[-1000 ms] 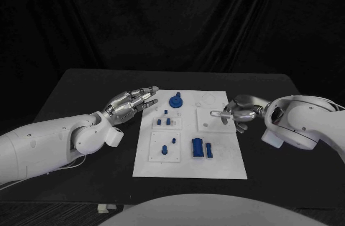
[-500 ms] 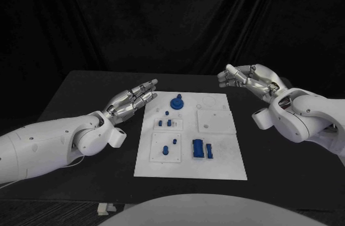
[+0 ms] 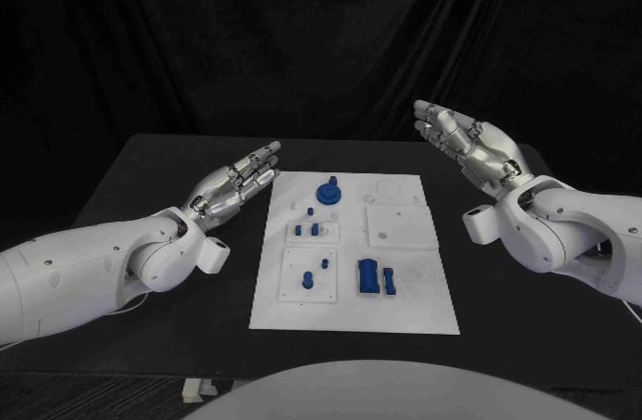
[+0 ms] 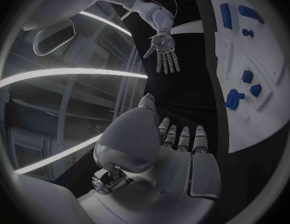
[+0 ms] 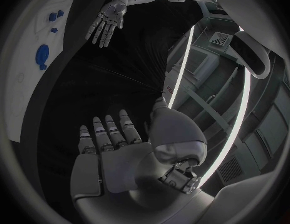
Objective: Assemble the parts on the task board
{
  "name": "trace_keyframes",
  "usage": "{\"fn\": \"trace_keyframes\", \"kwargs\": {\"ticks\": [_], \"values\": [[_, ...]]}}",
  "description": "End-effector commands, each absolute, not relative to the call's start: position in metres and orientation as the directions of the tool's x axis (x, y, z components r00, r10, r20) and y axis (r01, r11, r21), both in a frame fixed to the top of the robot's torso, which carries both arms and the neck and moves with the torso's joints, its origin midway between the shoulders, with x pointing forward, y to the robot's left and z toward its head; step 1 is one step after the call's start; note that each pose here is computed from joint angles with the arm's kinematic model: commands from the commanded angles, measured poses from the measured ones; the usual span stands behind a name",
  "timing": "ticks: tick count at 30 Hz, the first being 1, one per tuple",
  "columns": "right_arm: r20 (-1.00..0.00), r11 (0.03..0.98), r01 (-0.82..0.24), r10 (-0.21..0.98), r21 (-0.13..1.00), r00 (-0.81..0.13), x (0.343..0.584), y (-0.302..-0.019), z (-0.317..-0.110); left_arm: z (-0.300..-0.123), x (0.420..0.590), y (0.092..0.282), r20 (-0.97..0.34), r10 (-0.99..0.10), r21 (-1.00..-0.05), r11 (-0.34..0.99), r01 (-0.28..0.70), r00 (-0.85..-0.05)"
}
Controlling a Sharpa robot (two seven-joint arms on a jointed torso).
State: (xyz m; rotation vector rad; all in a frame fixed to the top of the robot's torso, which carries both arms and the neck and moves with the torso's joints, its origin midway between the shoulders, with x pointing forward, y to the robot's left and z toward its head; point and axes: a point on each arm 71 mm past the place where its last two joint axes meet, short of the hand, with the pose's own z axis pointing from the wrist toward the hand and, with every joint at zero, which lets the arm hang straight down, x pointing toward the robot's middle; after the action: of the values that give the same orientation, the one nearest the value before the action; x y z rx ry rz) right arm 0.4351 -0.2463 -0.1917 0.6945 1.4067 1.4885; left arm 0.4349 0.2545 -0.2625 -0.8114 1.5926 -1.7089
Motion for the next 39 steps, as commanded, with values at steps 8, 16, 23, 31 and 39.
{"fn": "trace_keyframes", "kwargs": {"ticks": [8,16,23,31,39], "values": [[-0.141,0.084,-0.195,0.944,0.977,-0.297,0.446,-0.232,-0.198,-0.256,0.442,0.243,-0.005,-0.858,-0.997,-0.036,0.07,-0.513],[-0.031,0.024,-0.065,0.994,0.998,-0.102,0.459,-0.204,-0.216,-0.244,0.453,0.223,-0.009,-0.939,-0.997,-0.018,0.075,-0.344],[0.009,-0.009,-0.001,1.0,1.0,-0.02,0.462,-0.193,-0.224,-0.233,0.46,0.205,0.001,-0.987,-0.999,-0.008,0.045,-0.162],[0.01,-0.01,0.001,1.0,1.0,-0.017,0.462,-0.192,-0.224,-0.225,0.462,0.194,0.009,-0.999,-1.0,-0.009,0.007,-0.037],[0.01,-0.01,0.001,1.0,1.0,-0.017,0.462,-0.192,-0.224,-0.224,0.462,0.192,0.01,-1.0,-1.0,-0.01,-0.001,-0.017]]}}
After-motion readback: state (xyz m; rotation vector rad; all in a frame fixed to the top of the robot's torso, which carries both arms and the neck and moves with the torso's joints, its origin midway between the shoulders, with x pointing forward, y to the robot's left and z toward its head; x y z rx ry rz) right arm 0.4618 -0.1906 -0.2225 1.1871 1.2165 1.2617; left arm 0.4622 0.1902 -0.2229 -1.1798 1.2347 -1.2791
